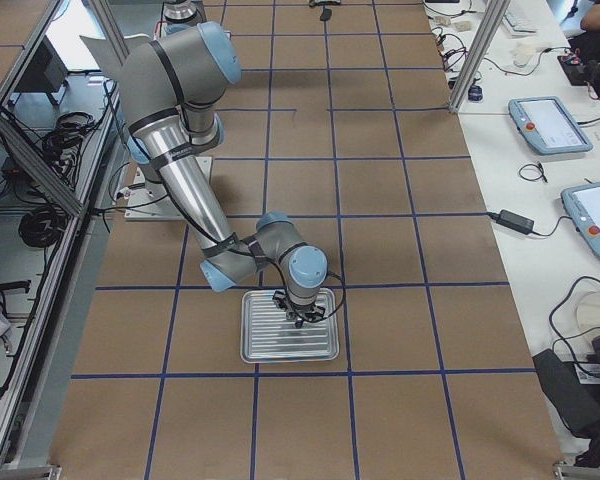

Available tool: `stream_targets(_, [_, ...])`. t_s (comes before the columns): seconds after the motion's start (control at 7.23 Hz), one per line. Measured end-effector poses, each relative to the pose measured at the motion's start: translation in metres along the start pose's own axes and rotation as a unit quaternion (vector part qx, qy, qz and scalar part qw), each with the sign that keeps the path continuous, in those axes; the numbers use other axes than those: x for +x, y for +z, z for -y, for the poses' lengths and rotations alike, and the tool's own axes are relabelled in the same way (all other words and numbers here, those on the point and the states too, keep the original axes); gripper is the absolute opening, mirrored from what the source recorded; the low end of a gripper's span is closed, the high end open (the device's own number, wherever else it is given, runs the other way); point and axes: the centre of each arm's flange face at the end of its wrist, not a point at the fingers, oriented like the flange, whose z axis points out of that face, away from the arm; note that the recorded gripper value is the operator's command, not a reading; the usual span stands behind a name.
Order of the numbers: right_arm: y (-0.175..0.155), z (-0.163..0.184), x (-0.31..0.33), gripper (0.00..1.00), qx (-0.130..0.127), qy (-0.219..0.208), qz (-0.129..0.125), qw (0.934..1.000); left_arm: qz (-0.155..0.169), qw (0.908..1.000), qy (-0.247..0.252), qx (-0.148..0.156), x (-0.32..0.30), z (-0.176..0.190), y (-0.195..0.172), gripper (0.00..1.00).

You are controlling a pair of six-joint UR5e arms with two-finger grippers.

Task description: Place bearing gear from tray to pile

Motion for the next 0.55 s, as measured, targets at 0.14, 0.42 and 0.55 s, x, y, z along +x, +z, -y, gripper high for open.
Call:
stream_targets(0.14, [-0.010, 0.001, -0.002, 0.07, -0.004, 0.003, -0.004, 1.0000, 0.000, 1.0000, 0.000, 0.000, 0.000, 0.000, 0.000, 1.00])
stream_targets(0.42, [-0.033, 0.007, -0.009, 0.06, -0.009, 0.011, -0.012, 0.9998, 0.000, 1.0000, 0.000, 0.000, 0.000, 0.000, 0.000, 1.00])
stream_targets(0.55, [-0.054, 0.017, -0.013, 0.07, -0.001, 0.036, -0.024, 0.9991, 0.000, 1.0000, 0.000, 0.000, 0.000, 0.000, 0.000, 1.00])
